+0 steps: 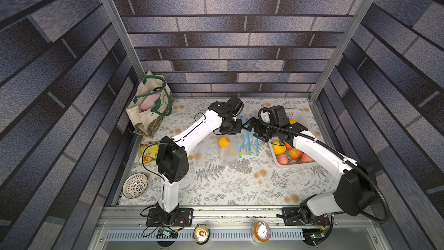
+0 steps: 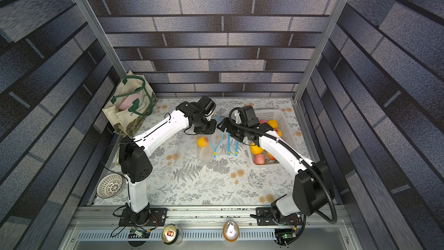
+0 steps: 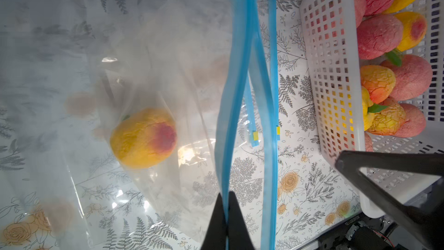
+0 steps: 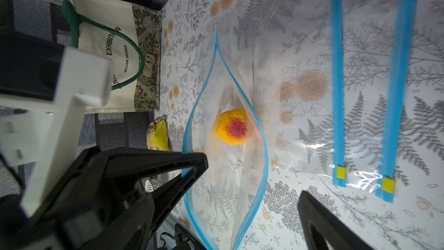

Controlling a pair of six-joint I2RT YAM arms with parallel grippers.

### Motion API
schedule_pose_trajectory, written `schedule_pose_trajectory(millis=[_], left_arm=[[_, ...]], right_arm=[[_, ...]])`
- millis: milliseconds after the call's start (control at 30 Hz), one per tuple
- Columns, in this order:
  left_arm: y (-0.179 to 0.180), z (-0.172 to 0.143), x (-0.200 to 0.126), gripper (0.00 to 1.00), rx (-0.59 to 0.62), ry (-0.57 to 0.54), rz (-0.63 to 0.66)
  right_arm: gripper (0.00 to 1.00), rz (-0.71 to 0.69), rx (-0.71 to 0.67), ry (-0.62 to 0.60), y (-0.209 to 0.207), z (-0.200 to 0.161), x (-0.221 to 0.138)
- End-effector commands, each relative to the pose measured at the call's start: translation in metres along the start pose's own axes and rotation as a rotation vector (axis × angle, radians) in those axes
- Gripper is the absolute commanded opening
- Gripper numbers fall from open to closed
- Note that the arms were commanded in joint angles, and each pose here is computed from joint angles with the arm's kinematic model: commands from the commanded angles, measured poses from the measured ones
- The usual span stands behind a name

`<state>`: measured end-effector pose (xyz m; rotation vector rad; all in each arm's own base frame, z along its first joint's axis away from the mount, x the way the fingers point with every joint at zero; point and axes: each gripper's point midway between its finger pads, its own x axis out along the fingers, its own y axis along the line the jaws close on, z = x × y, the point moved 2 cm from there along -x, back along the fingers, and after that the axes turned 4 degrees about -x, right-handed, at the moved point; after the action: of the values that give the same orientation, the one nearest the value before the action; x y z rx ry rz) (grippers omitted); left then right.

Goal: Place the peach in a zip-top bag and seal the zipper
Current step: Place the peach in the zipper food storage bag, then pick up the peach from the basket.

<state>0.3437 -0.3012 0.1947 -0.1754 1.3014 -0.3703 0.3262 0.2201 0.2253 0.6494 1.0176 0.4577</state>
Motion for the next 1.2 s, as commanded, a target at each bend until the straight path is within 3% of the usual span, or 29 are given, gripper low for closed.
schedule_pose_trajectory(millis=[0,100,167,333,733,1167], left_arm=[[-0.003,-0.003,0.003,0.0,0.017,0.01,0.001],[-0.008,-0.004,0.002,0.0,0.028,0.011,-0.003],[-0.01,-0.005,0.004,0.0,0.031,0.016,-0.003],[-0.02,-0.006,0.008,0.0,0.051,0.024,-0.008],[-0.025,-0.008,0.009,0.0,0.064,0.03,0.001],[-0.026,-0.008,0.009,0.0,0.068,0.025,0.005]], right_arm=[[0.9,-0.229,-0.019,-0.039,-0.054,0.013,-0.034],[0.89,-0.538,-0.11,0.046,-0.109,0.001,-0.053],[0.89,-0.643,-0.116,0.092,-0.13,-0.012,-0.06],[0.9,-0.636,-0.001,0.068,-0.16,-0.036,-0.055],[0.88,-0.596,0.15,-0.029,-0.188,-0.026,-0.048],[0.88,-0.573,0.182,0.072,-0.21,-0.031,-0.005]])
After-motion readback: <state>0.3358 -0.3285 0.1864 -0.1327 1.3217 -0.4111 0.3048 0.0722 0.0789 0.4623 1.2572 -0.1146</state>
